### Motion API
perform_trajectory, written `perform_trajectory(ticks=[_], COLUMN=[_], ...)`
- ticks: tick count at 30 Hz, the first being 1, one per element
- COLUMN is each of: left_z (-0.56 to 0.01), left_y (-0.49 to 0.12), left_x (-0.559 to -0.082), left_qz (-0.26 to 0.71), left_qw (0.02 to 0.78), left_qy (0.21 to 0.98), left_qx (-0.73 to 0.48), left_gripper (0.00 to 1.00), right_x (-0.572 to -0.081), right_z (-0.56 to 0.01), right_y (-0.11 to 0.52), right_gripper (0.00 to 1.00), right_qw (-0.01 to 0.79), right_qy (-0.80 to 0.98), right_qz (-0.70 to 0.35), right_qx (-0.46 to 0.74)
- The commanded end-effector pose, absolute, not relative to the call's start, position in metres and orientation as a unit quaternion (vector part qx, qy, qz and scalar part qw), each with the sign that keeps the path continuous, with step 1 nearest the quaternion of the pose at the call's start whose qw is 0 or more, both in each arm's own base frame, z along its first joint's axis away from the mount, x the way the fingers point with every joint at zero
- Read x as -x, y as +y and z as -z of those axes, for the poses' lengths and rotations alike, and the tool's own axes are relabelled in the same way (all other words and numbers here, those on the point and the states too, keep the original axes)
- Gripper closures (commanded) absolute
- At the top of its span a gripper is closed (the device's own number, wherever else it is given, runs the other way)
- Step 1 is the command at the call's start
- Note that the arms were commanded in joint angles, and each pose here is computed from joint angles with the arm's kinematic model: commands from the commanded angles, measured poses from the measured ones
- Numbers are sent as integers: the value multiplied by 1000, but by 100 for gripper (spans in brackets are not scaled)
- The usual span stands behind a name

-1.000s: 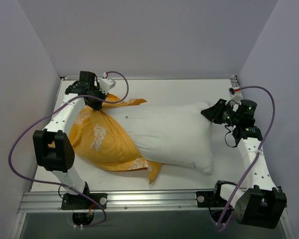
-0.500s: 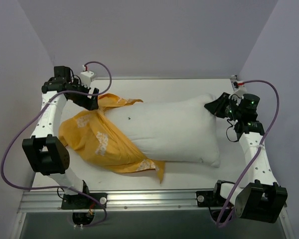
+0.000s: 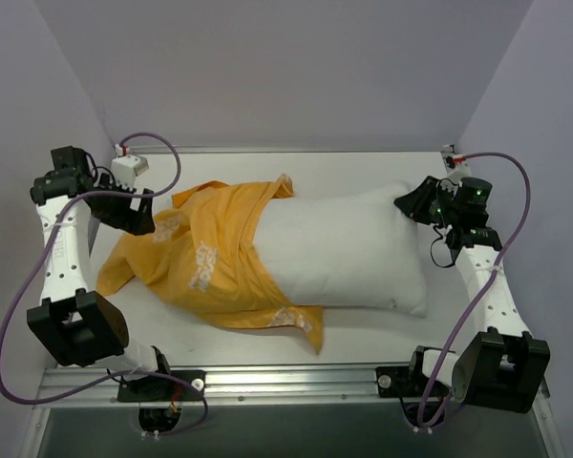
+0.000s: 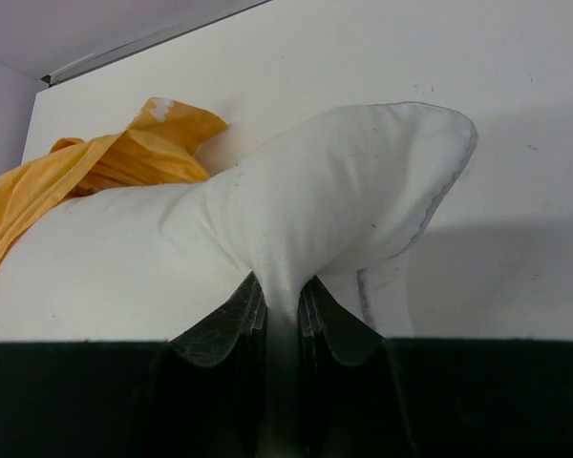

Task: Remove the pillowcase from the pillow

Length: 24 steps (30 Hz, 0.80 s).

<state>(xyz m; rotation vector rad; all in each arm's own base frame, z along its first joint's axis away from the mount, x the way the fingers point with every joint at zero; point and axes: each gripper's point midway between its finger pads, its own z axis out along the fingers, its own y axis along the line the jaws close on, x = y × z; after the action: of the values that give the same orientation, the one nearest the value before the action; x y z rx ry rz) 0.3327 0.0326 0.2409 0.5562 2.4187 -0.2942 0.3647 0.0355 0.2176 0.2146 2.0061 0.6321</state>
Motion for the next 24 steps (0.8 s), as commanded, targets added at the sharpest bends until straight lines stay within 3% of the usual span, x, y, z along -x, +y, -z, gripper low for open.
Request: perform_trajectory(ticks=[1,3,9,17,18,21,22,24], left_z=[-177,-142,-102,-52,-46,-29,-27,-27], left_y=[73,90,129,122,118,110,111,124], left_x=[-321,-312,-347,-364,-363,-352,-350,-344], left_qz=[18,-17,-96,-56,-46,-17,-11,-12], left_qw=[243,198,193,189,184,161,158,157], left_qy=[945,959,968,976,978,982,983,985], left_qx=[-218,-202,-126,-91,-91,-98,-95,-71], left_gripper=[6,6,6,6,2,56,96,98], right_x=[-386,-387,-388,-389,-390,-391,-392,-391], right_z=[-256,-254,-248,-239,-239,-239,-239,-240], right_y=[29,28,28,22,20,10,7,-7], right_gripper=[100,100,100,100,100,100,100,100], right_qw=[556,556,550,547,547,551,552,555], right_qy=[792,793,797,800,800,798,798,797], right_qz=[-245,-243,-243,-238,-237,-230,-226,-212], right_qx=[-61,-57,-56,-65,-69,-83,-87,-104])
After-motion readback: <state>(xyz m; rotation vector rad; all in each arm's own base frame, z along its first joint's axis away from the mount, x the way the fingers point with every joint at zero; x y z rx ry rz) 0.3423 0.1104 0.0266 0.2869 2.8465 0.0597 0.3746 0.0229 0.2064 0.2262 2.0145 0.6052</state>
